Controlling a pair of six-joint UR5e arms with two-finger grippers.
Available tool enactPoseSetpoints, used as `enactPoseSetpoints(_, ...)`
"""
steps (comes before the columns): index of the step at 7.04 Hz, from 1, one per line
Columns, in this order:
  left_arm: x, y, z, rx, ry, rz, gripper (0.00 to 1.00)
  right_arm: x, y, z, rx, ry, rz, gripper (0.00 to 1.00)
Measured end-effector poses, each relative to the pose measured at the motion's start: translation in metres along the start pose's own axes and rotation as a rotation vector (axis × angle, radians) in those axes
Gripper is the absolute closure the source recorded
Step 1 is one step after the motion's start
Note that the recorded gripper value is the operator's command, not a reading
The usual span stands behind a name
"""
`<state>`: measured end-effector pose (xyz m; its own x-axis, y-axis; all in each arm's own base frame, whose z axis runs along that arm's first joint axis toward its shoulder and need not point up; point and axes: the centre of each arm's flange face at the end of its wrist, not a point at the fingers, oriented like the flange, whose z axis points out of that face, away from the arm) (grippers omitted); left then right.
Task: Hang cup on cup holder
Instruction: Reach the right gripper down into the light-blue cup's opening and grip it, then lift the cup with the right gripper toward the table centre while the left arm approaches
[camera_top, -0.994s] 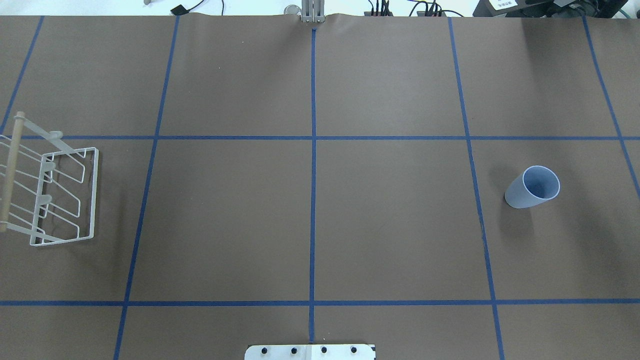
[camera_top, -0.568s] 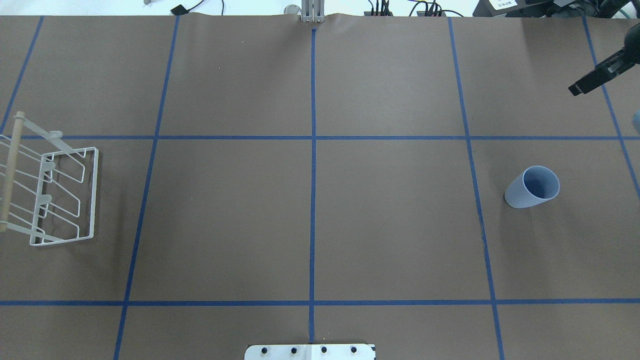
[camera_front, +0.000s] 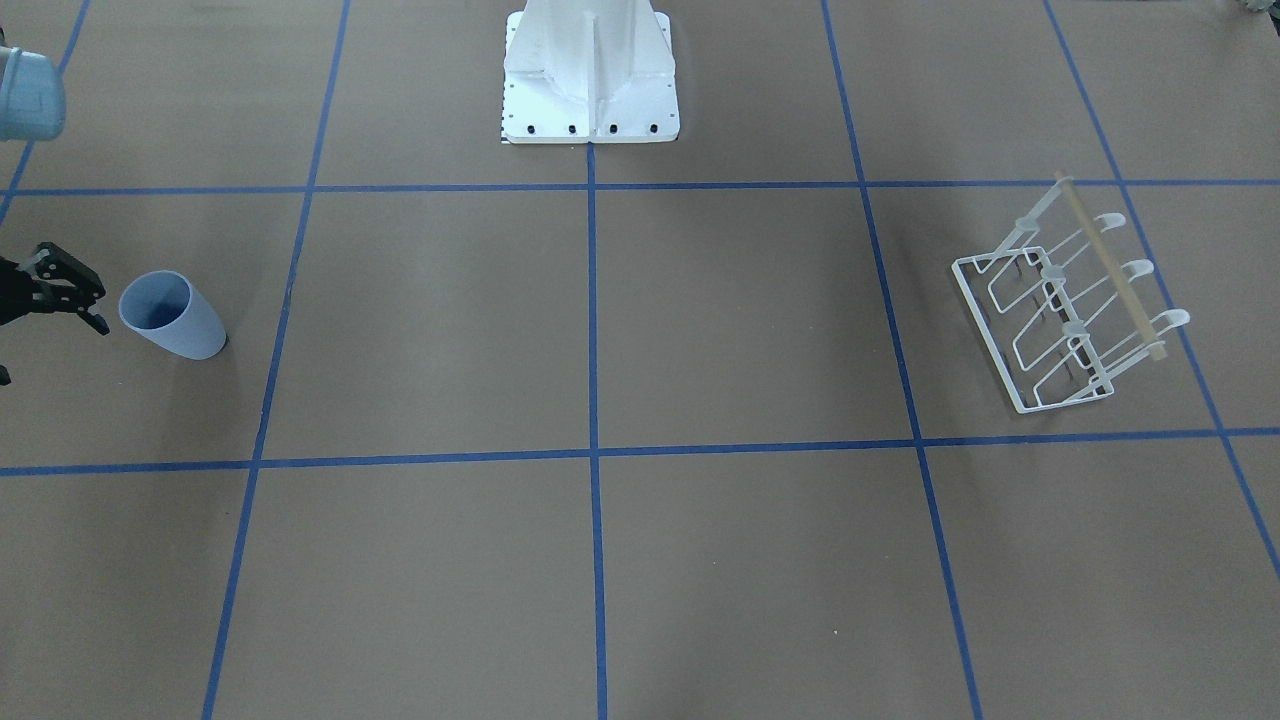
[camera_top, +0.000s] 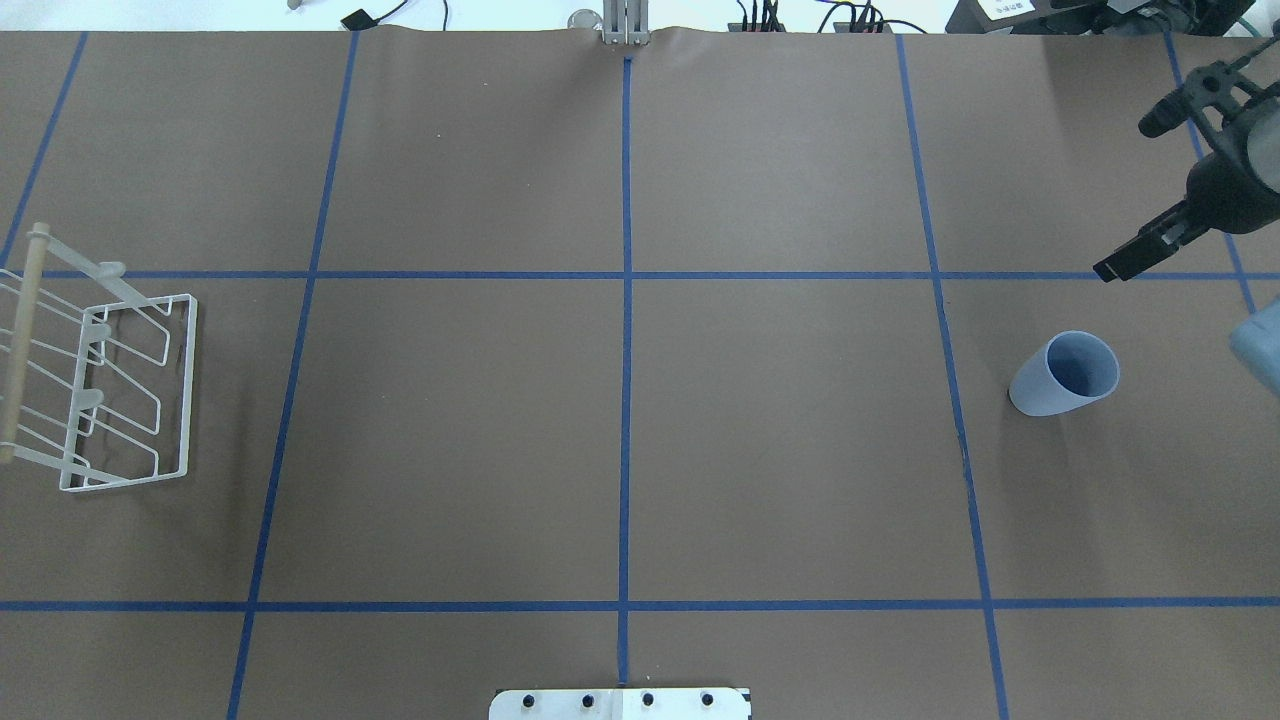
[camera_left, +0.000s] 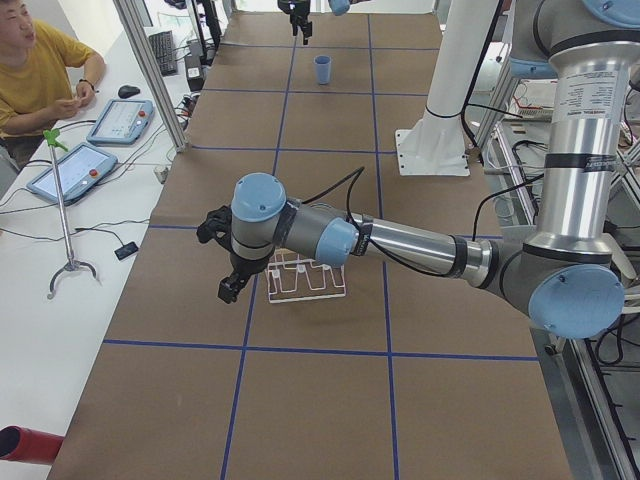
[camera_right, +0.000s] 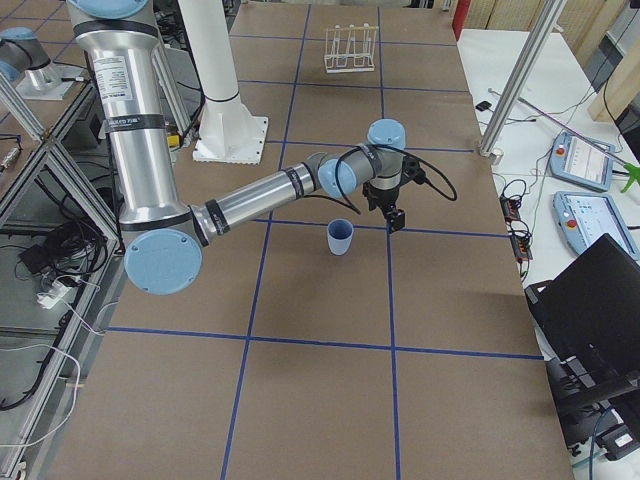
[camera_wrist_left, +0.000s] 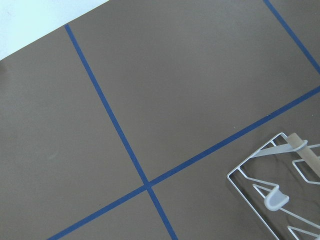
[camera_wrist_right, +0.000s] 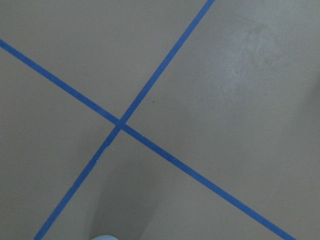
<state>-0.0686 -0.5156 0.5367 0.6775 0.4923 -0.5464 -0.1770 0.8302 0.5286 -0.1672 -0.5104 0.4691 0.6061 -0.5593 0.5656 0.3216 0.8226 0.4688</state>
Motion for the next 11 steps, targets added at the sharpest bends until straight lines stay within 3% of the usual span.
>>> enactPoseSetpoints(2,0.001,0.000,-0.001,0.006,-0.001,0.006,0.01,-0.009,0.025,0.032,-0.010,-0.029,0.007,0.01)
enactPoseSetpoints(3,0.001,0.000,-0.001,0.007,-0.001,0.007,0.01,-0.012,0.033,0.041,-0.020,-0.037,0.007,0.13)
enactPoseSetpoints(5,0.001,0.000,-0.001,0.007,-0.001,0.008,0.01,-0.020,0.043,0.055,-0.041,-0.051,-0.007,0.83)
enactPoseSetpoints(6,0.001,0.001,0.000,0.006,-0.001,0.007,0.01,-0.023,0.044,0.059,-0.050,-0.056,-0.013,1.00)
enactPoseSetpoints(9,-0.001,0.002,0.001,0.004,0.000,0.004,0.01,-0.030,0.046,0.065,-0.066,-0.062,-0.030,1.00)
enactPoseSetpoints(11,0.000,0.001,0.001,0.004,0.000,0.005,0.01,-0.037,0.038,0.059,-0.049,-0.068,-0.047,1.00)
